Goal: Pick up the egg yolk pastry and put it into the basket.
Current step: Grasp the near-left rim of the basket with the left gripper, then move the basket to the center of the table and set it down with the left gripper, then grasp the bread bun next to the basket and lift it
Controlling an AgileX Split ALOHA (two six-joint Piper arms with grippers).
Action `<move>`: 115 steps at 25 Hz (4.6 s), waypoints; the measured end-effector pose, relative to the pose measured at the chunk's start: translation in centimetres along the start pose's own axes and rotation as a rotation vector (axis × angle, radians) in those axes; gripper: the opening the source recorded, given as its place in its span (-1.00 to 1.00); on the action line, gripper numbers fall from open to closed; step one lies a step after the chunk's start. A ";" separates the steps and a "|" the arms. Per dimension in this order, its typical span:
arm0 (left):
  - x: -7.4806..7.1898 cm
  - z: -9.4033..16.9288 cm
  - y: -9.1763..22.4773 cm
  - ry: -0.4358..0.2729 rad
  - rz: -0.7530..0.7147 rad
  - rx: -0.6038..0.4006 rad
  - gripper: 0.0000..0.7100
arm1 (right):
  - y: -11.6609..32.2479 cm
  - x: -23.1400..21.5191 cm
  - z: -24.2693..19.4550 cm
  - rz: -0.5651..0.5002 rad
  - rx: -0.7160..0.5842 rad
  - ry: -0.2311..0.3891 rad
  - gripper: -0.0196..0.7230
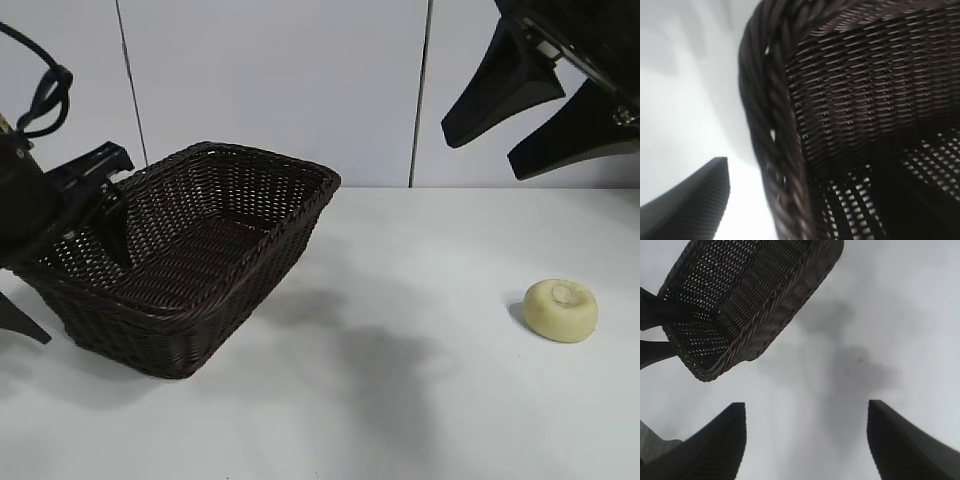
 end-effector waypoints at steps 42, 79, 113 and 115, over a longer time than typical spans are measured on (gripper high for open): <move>-4.1 5.2 -2.6 0.171 -0.302 0.084 -0.72 | 0.1 0.0 0.0 0.001 0.004 0.000 0.39; -6.7 -1.2 -3.8 0.190 -0.932 0.266 -0.72 | 0.3 0.0 0.0 0.002 0.020 -0.003 0.39; -8.9 5.8 -10.0 -0.044 -1.163 0.160 0.68 | 0.5 0.1 0.0 0.002 0.030 -0.005 0.39; -8.2 5.9 -10.8 -0.080 -1.158 0.149 0.68 | 0.5 0.1 0.0 0.002 0.030 -0.005 0.39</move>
Point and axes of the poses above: a point on each arm's last joint axis where the gripper is mounted, z pointing back along that axis away from the gripper, x along the wrist's bending axis when the last joint is at zero, y = z × x, the point moved 6 cm from there along -z, pointing out along that axis toward the gripper, and after that the axes turned 13 degrees about -z, right-handed, at the moved point
